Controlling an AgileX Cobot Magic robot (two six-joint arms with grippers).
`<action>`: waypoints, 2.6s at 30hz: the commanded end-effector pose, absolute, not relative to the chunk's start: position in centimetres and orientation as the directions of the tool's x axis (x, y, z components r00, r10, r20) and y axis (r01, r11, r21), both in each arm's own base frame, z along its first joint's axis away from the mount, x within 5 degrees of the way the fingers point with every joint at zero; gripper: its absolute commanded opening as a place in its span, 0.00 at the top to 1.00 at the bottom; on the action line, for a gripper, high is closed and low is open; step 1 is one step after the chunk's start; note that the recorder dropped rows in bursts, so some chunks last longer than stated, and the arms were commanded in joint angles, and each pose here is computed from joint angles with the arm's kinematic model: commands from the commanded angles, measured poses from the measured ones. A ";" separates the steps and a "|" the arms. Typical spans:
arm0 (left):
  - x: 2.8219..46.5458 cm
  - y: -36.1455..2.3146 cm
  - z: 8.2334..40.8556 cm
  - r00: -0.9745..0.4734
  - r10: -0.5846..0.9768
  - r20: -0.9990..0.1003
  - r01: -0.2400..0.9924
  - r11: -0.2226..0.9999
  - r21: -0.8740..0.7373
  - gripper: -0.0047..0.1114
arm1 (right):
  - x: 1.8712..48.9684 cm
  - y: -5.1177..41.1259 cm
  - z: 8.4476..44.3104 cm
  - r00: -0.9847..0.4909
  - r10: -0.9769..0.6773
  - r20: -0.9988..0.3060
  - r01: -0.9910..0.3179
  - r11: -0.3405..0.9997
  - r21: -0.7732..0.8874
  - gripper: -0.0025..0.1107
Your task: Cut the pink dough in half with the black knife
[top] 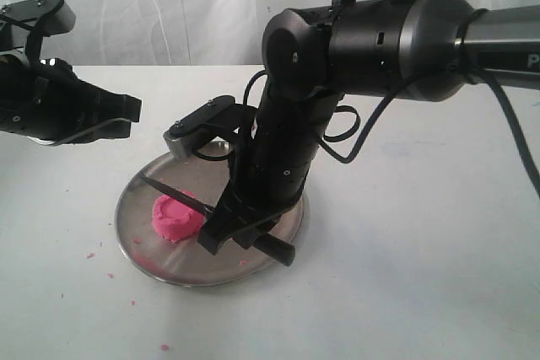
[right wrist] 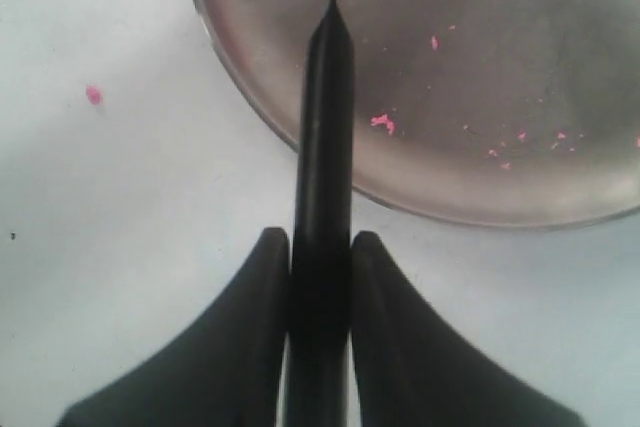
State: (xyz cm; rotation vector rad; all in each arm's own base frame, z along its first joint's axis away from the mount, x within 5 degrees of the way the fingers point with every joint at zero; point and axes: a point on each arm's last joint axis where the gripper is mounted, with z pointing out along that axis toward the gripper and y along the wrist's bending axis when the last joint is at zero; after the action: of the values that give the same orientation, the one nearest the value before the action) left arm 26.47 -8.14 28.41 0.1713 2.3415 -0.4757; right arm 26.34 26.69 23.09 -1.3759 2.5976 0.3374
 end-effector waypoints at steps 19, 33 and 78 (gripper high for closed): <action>30.0 -8.9 22.2 -0.819 0.000 -0.573 0.206 0.934 -0.293 0.96 | 27.8 28.0 20.5 -0.539 -0.783 -0.311 -0.838 0.535 0.105 0.98; 31.8 -4.1 24.3 -0.817 -0.022 -0.577 0.346 0.782 -0.518 0.96 | 27.7 28.0 20.5 -0.516 -0.799 -0.310 -0.853 0.513 0.098 0.98; 33.7 -6.5 18.9 -0.860 0.048 -0.508 0.357 0.768 -0.532 0.96 | 28.8 28.2 18.9 -0.518 -0.795 -0.315 -0.845 0.533 0.044 0.98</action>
State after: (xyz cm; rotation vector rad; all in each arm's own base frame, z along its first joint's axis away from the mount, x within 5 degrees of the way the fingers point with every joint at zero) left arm 33.83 -6.36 18.50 0.2962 2.4897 -0.8599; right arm 28.57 28.22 18.61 -1.3850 2.5268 0.2836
